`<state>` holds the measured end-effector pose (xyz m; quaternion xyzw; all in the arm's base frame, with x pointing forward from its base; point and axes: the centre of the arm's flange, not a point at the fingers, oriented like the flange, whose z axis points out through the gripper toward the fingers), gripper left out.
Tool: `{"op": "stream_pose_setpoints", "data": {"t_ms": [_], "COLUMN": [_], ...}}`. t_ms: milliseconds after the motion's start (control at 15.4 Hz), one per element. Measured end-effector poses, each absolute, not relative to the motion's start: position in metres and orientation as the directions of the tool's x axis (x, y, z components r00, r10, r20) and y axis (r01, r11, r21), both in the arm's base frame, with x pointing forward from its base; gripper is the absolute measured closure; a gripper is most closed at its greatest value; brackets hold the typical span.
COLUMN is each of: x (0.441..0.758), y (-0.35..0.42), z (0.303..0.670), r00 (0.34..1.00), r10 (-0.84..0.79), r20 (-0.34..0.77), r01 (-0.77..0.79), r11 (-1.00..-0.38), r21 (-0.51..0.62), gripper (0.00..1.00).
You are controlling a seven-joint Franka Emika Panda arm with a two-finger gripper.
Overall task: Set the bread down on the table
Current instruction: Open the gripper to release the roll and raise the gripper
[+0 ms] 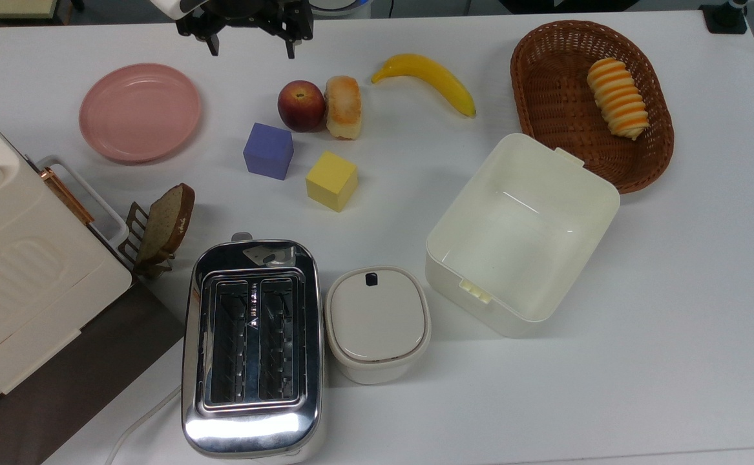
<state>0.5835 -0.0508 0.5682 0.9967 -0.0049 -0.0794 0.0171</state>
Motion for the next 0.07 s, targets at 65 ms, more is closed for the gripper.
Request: {"op": "stream_pose_setpoints", "data": {"t_ms": [65], "x": [0.5834], "y": [-0.0525], "z": [0.5683], "r00": [0.987], "r10": [-0.017], "r20": [-0.158], "r01": [-0.012], "r11": [-0.999], "r21": [0.035], "gripper": [0.00]}}
